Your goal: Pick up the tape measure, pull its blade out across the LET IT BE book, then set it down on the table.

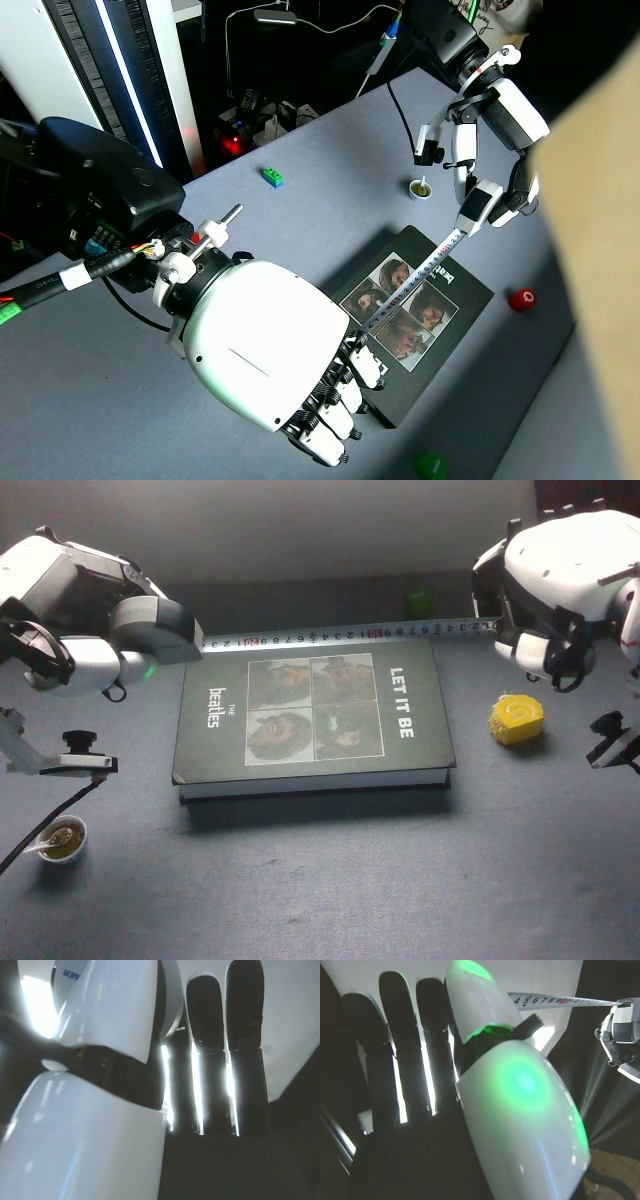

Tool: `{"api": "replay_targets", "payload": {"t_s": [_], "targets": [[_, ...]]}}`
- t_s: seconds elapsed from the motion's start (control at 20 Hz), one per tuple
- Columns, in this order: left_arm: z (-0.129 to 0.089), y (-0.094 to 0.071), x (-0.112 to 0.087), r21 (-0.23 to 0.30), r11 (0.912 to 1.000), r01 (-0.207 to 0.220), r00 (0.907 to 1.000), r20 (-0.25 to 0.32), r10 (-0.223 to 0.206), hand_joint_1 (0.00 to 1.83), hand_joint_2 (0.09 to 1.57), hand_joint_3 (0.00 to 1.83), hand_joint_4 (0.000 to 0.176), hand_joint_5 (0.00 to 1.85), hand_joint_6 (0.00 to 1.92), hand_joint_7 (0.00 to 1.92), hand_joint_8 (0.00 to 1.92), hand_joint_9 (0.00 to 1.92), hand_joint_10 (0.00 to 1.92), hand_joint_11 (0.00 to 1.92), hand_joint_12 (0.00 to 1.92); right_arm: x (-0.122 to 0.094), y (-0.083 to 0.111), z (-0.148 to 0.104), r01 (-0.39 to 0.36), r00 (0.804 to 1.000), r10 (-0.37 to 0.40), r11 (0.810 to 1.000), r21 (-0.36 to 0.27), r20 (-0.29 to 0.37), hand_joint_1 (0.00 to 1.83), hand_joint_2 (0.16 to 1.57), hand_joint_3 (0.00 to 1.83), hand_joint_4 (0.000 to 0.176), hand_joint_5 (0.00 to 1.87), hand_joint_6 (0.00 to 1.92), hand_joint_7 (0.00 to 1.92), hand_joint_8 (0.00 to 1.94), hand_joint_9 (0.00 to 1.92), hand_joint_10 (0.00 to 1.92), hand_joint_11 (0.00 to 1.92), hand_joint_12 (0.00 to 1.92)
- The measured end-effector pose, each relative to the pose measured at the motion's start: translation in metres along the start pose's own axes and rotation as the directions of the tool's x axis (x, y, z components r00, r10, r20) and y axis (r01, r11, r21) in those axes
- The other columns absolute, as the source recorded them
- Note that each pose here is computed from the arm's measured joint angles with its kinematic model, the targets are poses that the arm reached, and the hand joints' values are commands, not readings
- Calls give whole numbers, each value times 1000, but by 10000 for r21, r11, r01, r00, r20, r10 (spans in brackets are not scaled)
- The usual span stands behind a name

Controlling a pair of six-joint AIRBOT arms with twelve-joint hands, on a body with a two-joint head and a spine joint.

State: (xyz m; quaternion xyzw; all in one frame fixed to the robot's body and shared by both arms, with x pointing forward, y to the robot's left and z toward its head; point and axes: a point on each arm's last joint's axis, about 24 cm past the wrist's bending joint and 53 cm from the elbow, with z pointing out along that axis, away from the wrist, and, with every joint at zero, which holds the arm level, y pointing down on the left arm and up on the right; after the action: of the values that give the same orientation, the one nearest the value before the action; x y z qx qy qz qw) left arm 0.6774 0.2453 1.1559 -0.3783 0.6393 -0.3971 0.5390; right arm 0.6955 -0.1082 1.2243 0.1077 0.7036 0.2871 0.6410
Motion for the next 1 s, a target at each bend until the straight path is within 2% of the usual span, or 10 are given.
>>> {"api": "replay_targets", "payload": {"t_s": [0.7, 1.0], "targets": [[0, 0, -1, 0, 10000, 24, 10000, 59, -24, 1384, 1089, 0, 0, 995, 728, 1083, 848, 934, 1244, 934, 986, -17, -20, -4, 37, 9995, -48, 9994, 354, 328, 1172, 1202, 0, 0, 774, 1246, 881, 1237, 765, 991, 675, 1475], [0, 0, -1, -13, 10000, 43, 10000, 64, -43, 1384, 1090, 0, 0, 983, 746, 1091, 835, 933, 1240, 926, 985, -24, -29, -5, 9, 9990, -31, 9986, 524, 436, 1171, 1200, 0, 9, 786, 1243, 875, 1237, 770, 996, 673, 1471]]}}
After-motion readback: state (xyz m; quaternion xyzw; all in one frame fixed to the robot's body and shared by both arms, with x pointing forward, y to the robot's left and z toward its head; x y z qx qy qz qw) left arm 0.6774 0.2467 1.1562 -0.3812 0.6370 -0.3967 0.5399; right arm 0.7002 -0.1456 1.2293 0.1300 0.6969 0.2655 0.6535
